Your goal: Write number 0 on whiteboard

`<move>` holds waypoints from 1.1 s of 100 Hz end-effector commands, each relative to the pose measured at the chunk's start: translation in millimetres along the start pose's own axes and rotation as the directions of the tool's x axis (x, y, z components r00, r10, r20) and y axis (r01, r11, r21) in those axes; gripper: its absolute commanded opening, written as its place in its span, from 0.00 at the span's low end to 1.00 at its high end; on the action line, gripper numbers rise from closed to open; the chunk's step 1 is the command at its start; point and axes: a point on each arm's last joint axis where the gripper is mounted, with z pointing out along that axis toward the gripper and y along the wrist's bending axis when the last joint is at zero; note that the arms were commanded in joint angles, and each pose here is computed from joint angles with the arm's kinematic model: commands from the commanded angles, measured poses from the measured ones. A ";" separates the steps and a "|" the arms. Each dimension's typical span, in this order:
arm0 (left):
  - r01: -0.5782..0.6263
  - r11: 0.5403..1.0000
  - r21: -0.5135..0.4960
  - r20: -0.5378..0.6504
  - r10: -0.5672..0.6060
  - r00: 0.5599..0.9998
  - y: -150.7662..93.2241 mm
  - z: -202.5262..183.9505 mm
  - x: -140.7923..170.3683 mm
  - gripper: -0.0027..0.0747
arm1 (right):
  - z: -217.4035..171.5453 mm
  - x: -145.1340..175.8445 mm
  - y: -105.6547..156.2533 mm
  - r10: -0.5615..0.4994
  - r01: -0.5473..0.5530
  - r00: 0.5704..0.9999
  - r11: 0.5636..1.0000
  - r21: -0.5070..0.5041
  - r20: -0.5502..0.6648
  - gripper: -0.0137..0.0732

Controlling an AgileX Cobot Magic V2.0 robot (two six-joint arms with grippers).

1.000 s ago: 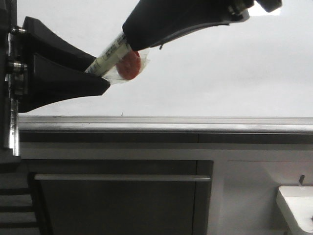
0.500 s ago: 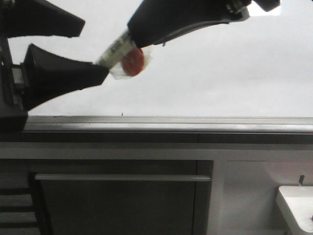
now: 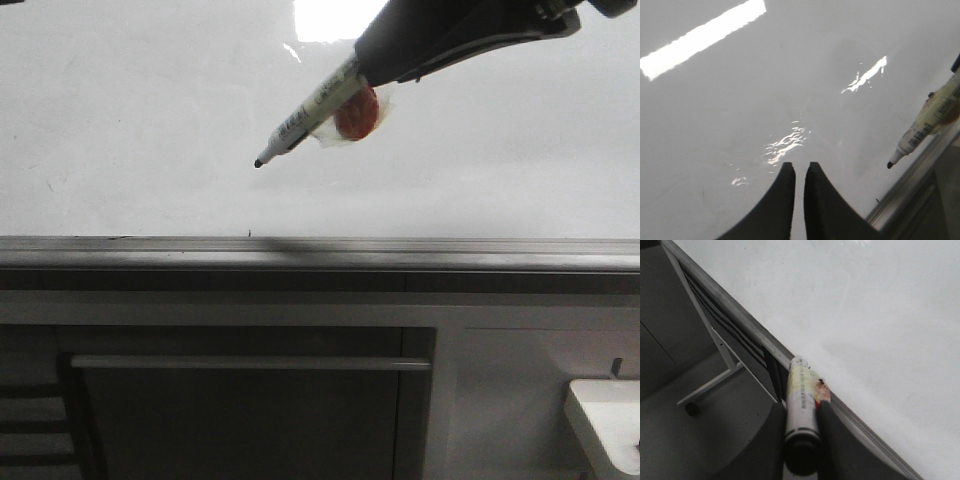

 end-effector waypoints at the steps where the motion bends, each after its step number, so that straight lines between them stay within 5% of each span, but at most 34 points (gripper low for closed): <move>1: 0.049 0.997 -0.058 0.098 -0.043 0.994 10.5 -2.1 -15.0 0.01 | -7.1 -15.4 -3.6 -0.007 0.004 0.996 0.999 0.033 0.089 0.08; 85: 0.080 0.990 -0.117 0.135 -0.064 0.989 19.9 -3.4 -16.3 0.01 | 44.3 -55.4 -19.7 -0.049 0.032 0.986 0.994 0.108 0.158 0.08; 110: 0.080 0.990 -0.117 0.135 -0.064 0.989 19.9 -3.4 -16.3 0.01 | 32.9 -76.7 -46.9 -0.043 0.001 0.976 0.982 0.190 0.214 0.08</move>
